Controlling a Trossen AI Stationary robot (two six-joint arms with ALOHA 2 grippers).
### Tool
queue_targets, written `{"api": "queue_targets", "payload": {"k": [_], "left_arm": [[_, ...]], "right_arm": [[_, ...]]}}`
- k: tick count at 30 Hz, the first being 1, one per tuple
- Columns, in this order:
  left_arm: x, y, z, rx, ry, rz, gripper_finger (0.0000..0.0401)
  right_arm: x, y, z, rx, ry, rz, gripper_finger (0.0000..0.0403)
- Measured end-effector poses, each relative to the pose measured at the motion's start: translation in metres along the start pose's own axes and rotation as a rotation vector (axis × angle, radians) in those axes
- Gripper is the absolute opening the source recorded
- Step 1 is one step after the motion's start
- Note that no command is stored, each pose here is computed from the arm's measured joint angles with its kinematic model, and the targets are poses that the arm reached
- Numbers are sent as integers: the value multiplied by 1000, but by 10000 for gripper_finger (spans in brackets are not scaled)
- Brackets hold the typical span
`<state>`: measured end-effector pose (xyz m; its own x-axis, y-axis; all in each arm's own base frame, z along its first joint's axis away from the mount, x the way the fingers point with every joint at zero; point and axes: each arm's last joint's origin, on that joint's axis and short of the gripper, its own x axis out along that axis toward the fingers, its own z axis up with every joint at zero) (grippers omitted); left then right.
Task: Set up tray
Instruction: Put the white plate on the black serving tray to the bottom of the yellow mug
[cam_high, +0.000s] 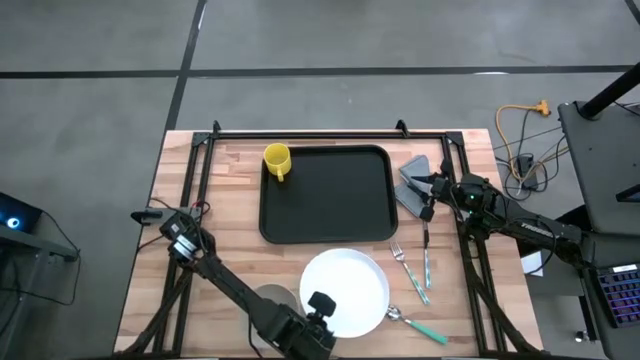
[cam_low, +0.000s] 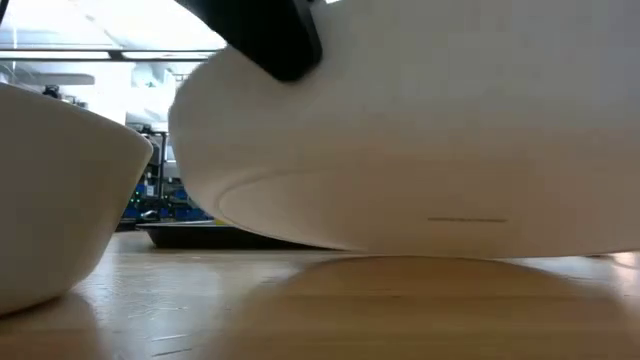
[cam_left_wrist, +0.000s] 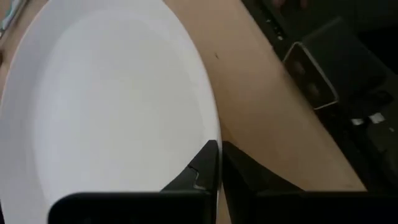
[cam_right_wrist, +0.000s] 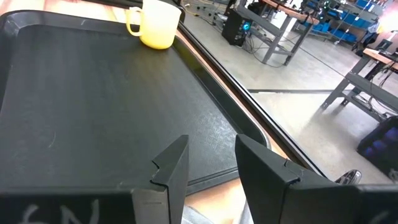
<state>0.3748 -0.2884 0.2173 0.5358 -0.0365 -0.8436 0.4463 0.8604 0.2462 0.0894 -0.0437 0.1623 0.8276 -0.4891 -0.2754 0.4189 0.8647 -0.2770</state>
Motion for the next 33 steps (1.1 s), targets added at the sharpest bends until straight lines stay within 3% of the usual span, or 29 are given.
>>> {"api": "queue_targets", "payload": {"k": [7, 33], "left_arm": [[-7, -3, 3, 29, -4, 12, 0], [-39, 7, 15, 167, -16, 366, 0]], "right_arm": [[0, 0, 0, 0, 0, 0, 123], [0, 0, 0, 0, 0, 0, 123]]}}
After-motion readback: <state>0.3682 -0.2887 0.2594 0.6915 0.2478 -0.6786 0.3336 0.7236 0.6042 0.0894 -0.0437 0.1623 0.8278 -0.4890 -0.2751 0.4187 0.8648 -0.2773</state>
